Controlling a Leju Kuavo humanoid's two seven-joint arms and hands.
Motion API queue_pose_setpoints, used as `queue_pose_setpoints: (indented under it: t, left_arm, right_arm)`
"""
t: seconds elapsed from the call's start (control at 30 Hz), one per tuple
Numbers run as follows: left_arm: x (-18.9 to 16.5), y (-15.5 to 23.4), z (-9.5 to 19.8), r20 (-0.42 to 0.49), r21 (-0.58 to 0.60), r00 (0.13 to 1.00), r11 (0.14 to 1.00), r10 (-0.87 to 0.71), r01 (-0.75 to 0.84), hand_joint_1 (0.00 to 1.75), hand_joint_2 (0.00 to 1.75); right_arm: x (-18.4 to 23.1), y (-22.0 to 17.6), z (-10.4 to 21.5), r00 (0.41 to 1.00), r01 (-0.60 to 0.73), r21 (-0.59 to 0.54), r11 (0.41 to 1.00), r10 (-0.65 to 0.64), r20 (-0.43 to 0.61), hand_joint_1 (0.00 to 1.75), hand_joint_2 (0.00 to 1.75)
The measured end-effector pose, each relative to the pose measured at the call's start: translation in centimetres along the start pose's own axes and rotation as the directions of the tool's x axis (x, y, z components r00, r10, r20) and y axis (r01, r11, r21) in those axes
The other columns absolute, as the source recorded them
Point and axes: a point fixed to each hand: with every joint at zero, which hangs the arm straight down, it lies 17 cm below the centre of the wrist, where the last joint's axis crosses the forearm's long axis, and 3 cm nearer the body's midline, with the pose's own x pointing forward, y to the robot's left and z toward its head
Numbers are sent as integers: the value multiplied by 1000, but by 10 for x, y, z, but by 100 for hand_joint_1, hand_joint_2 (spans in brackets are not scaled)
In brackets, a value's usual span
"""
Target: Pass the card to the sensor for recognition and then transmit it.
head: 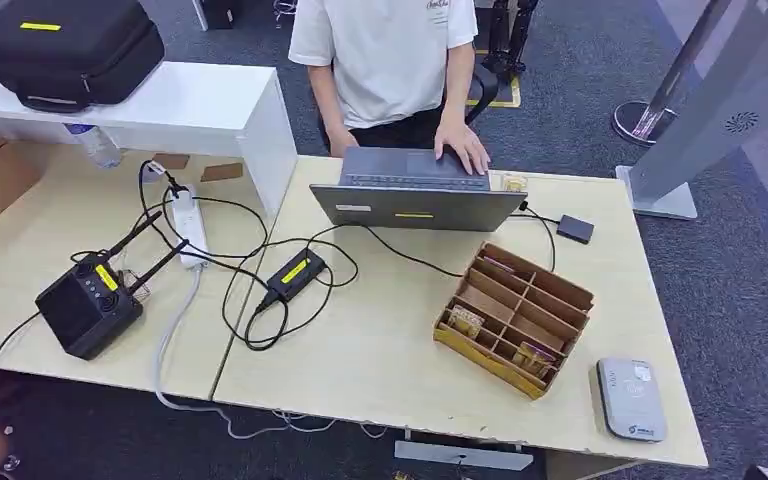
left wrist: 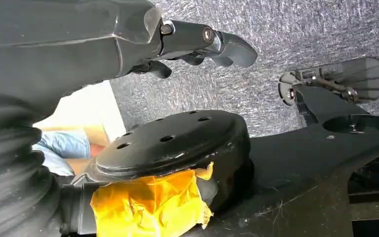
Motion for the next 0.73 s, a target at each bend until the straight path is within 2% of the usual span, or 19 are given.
queue_pose_setpoints:
  t: [0.47,0.73]
  left_arm:
    - [-1,0,0,-8,8,1000,1000,11,-11,0,175]
    - [-4,4,0,-32,29,999,1000,5,-5,0,175]
  right_arm:
    - [16,80,58,1000,-14,156,988,11,23,0,175]
    - [31,143,116,998,-52,306,951,37,54,0,175]
